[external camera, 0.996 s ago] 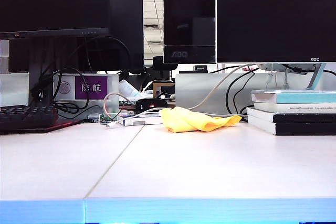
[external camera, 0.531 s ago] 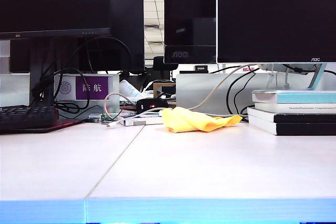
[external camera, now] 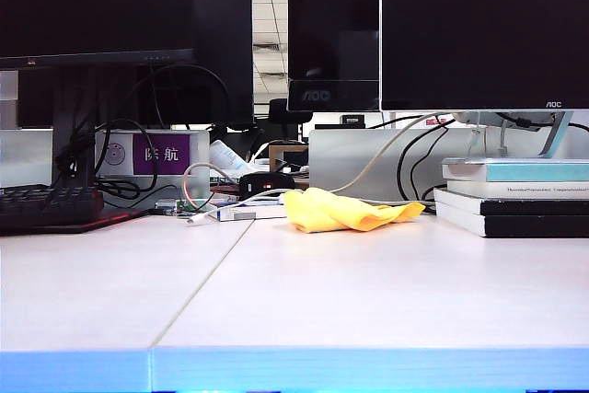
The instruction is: Wipe the table from back to front using the rag.
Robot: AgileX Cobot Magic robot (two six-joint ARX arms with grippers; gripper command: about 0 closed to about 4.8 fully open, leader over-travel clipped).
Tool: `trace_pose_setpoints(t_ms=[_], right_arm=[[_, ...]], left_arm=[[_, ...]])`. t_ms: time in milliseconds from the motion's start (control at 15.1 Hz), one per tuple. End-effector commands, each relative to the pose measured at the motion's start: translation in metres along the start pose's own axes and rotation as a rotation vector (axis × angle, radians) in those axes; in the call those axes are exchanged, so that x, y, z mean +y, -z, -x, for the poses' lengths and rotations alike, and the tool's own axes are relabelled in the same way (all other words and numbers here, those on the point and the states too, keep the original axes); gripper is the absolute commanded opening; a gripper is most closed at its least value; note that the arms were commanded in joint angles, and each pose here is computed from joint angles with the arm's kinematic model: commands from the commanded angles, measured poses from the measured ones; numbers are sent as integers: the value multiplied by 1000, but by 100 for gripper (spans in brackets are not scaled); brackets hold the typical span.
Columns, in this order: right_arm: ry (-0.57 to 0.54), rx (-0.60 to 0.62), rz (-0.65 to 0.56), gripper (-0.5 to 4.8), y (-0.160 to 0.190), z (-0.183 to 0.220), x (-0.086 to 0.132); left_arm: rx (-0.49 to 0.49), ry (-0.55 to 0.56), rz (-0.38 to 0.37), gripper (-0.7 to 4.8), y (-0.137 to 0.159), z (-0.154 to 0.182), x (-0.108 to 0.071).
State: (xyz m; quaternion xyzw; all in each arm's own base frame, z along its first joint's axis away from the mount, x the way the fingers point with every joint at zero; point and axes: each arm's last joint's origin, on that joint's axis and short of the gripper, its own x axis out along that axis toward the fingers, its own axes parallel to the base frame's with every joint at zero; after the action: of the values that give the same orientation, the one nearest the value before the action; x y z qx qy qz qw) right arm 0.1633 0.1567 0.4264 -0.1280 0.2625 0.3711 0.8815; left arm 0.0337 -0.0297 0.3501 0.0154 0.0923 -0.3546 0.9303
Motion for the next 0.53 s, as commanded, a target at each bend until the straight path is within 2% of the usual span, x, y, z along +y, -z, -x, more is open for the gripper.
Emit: trace_pose_setpoints(t_ms=[66, 133, 199, 465, 531], right_arm=[[-5, -211, -7, -4, 87, -9, 11], [-5, -218, -10, -5, 99, -12, 11], [80, -230, -70, -5, 164, -33, 11], [216, -182, -80, 4, 201, -48, 8], [212, -52, -64, 4, 225, -58, 9]], left_arm=[[-23, 37, 9, -6, 49, -55, 2], [-20, 37, 9, -6, 54, -59, 2], [43, 35, 16, -6, 92, -79, 4], [68, 33, 35, -5, 121, -91, 5], [-14, -5, 31, -6, 156, -104, 8]])
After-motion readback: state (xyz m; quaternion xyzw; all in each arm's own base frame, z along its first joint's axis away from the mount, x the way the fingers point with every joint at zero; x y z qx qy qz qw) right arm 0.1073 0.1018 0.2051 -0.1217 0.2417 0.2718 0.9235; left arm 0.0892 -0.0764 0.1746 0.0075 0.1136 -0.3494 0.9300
